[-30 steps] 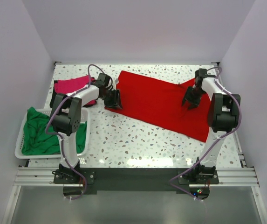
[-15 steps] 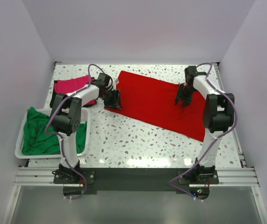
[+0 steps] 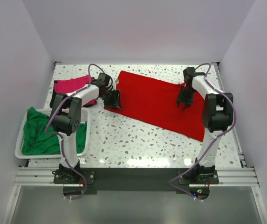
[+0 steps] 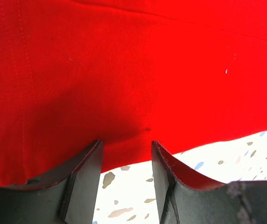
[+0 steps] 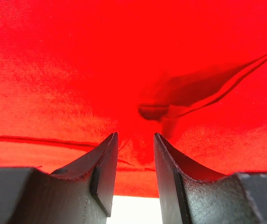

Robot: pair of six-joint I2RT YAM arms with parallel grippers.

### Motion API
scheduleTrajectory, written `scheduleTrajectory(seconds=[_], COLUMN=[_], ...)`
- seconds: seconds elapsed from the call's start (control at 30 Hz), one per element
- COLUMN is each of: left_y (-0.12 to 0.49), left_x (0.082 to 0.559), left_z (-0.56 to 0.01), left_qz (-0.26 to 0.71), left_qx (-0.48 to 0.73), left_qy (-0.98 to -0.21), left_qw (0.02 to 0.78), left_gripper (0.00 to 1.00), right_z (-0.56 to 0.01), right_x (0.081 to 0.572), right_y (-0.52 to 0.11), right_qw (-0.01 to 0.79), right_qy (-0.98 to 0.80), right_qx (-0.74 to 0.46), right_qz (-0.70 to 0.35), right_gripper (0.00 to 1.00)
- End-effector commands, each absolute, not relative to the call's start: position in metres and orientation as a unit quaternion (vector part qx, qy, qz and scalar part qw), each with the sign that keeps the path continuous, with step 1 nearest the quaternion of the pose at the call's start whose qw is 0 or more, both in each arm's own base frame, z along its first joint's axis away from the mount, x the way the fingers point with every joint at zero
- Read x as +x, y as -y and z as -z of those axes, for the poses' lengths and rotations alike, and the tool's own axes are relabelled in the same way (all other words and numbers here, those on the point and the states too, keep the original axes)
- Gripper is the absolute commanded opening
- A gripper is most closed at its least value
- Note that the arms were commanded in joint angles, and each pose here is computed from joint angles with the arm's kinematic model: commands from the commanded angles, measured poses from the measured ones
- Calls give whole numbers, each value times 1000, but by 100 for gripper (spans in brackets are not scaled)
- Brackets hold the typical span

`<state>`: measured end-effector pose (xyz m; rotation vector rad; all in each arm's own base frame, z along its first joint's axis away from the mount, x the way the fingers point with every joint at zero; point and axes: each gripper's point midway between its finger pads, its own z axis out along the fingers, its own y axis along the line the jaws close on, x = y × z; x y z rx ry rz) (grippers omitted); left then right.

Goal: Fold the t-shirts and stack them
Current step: Fold the tshirt

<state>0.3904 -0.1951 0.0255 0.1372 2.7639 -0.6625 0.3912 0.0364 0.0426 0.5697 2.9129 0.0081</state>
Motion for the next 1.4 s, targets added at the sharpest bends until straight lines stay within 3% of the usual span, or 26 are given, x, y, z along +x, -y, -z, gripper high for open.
scheduleTrajectory(seconds=[0.0,0.2,0.43,0.53,0.57,0.67,1.0,1.23,1.37], left_y=[179,179,179,179,180,180,181,181,181], left_x=[384,385,384,386,385,386,386,385,384], left_z=[-8,-9,-9,-9,-9,-9,-9,-9,-10], left_qz=[193,194,194,195,196,196,198,200,200], left_qx=[53,53,51,52,51,50,48,48,48], left_qy=[-972,-972,-972,-972,-971,-971,-971,-971,-971], left_qw=[124,125,123,125,124,124,122,122,122], left_gripper=[52,52,52,52,51,52,51,52,52], right_z=[-29,-16,-22,-27,-27,-33,-66,-60,-59], right_x=[391,394,396,394,393,392,397,393,393], right_y=[-31,-37,-32,-30,-30,-29,-36,-37,-37], right_qw=[76,70,75,77,76,77,107,97,98], right_qy=[-977,-977,-976,-976,-976,-976,-972,-974,-974], right_qx=[200,201,203,203,202,203,207,203,203], right_qz=[12,1,11,18,18,19,1,5,5], right_gripper=[40,40,31,19,12,5,9,11,18])
